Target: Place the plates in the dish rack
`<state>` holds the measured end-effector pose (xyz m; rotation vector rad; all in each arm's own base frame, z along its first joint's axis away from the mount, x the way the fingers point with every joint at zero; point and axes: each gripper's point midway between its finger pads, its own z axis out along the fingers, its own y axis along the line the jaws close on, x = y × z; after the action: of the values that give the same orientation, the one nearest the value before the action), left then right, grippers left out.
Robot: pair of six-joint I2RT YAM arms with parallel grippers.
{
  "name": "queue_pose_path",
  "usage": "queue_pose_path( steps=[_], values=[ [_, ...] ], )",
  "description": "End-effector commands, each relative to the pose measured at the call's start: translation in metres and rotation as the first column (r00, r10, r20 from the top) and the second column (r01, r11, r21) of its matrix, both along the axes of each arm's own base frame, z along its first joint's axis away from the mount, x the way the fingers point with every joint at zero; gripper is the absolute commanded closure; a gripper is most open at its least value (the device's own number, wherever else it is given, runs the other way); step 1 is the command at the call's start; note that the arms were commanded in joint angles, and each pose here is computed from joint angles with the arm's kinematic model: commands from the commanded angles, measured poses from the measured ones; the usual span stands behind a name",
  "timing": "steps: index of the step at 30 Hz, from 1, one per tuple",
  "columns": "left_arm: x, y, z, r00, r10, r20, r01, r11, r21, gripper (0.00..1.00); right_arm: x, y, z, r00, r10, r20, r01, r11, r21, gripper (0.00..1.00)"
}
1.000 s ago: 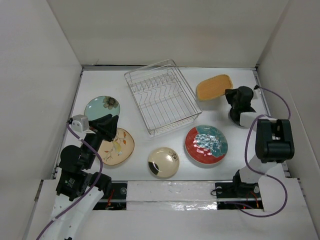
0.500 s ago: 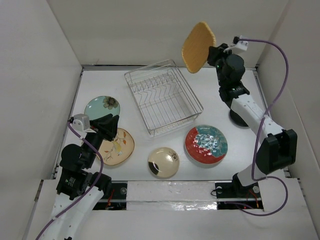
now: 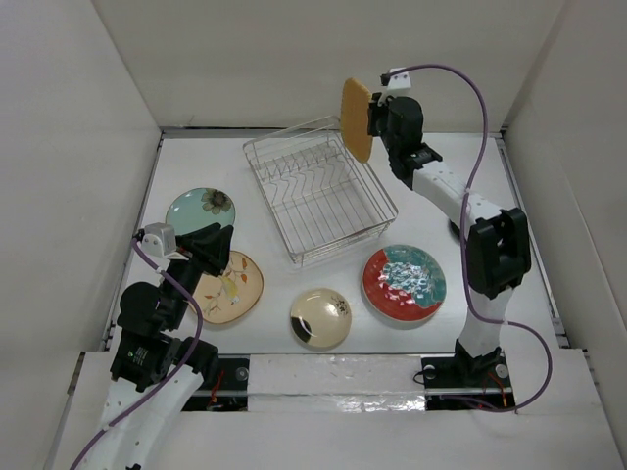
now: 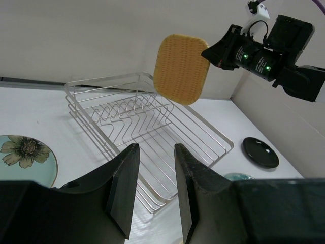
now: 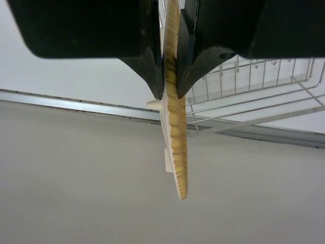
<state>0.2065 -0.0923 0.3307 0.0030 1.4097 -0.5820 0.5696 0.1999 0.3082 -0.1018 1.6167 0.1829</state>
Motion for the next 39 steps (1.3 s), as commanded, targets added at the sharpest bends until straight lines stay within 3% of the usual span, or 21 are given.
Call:
queue_pose_path(
  steps=[1,17,39],
  values=[
    [-0.003,-0.001,0.015,0.999,-0.011,0.051,0.011,1.000,-0.011,0.69,-0.005,0.009,0.080,0.978,0.021,0.208,-0.026,0.999,0.020,1.00],
    [0.000,-0.003,0.012,0.999,-0.013,0.040,0.013,1.000,-0.006,0.69,-0.032,0.024,0.155,0.896,-0.042,0.442,-0.006,0.994,0.107,1.00],
    [0.003,-0.004,0.010,1.000,-0.014,0.027,0.014,1.000,-0.001,0.69,0.011,0.032,0.049,0.959,-0.020,0.284,0.003,0.998,0.061,1.00]
  ],
)
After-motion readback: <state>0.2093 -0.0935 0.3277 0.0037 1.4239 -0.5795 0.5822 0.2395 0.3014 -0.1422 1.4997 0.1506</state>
